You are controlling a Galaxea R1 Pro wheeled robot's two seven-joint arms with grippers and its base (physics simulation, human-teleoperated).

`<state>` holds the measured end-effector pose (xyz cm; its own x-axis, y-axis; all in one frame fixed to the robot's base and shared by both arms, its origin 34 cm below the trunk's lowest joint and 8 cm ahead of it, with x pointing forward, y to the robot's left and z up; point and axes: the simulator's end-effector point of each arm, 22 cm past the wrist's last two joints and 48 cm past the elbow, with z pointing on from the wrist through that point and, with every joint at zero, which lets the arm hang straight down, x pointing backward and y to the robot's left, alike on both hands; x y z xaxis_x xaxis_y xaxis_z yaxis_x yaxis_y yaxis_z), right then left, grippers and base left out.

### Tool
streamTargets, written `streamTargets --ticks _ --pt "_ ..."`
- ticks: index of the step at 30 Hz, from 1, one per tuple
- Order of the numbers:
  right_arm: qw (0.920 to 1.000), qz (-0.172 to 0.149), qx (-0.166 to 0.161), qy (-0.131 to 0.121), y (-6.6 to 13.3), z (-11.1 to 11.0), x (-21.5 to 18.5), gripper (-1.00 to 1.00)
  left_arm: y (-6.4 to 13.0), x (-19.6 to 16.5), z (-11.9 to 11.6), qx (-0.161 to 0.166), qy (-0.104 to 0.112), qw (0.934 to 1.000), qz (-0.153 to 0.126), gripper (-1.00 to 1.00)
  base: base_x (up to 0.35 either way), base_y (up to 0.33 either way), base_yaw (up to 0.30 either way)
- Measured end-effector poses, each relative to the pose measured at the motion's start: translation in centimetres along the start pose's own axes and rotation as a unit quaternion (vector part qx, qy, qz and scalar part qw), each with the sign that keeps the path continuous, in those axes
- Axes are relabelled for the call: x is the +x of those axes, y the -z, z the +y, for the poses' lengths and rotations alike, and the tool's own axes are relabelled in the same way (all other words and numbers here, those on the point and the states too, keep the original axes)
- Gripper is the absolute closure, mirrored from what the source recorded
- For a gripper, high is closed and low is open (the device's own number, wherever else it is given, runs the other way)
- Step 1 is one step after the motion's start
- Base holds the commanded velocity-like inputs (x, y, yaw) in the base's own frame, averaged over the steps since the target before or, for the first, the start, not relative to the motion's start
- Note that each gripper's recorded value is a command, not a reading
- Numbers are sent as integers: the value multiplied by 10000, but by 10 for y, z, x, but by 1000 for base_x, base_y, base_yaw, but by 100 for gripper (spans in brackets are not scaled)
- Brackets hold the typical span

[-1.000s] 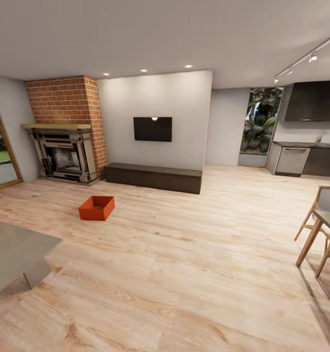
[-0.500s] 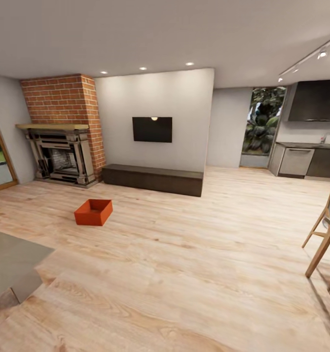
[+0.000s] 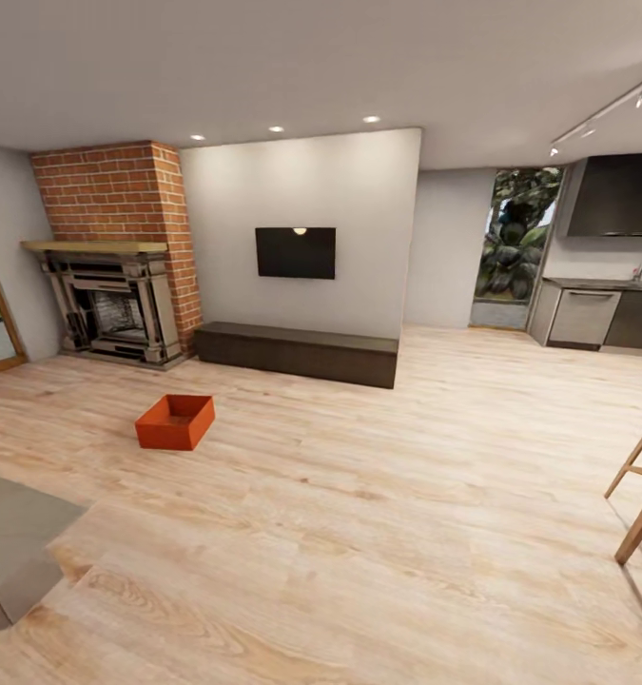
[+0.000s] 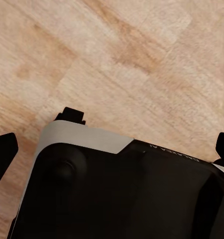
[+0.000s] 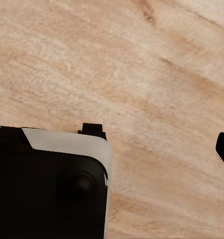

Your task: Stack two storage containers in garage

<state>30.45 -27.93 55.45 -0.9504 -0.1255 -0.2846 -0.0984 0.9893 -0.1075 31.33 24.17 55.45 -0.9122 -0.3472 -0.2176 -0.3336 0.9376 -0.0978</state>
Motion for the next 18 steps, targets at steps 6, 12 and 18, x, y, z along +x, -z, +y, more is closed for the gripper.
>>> streamTargets --ticks 6,12,18 --pt "10000 0 0 0 0 0 0 -100 0 0 0 -1 0 10000 0 -100 324 0 0" --pt "10000 0 0 0 0 0 0 -100 0 0 0 0 -1 10000 -5 -100 324 0 0" --pt "10000 0 0 -1 0 0 0 -100 0 -1 0 0 0 10000 -13 -100 324 0 0"
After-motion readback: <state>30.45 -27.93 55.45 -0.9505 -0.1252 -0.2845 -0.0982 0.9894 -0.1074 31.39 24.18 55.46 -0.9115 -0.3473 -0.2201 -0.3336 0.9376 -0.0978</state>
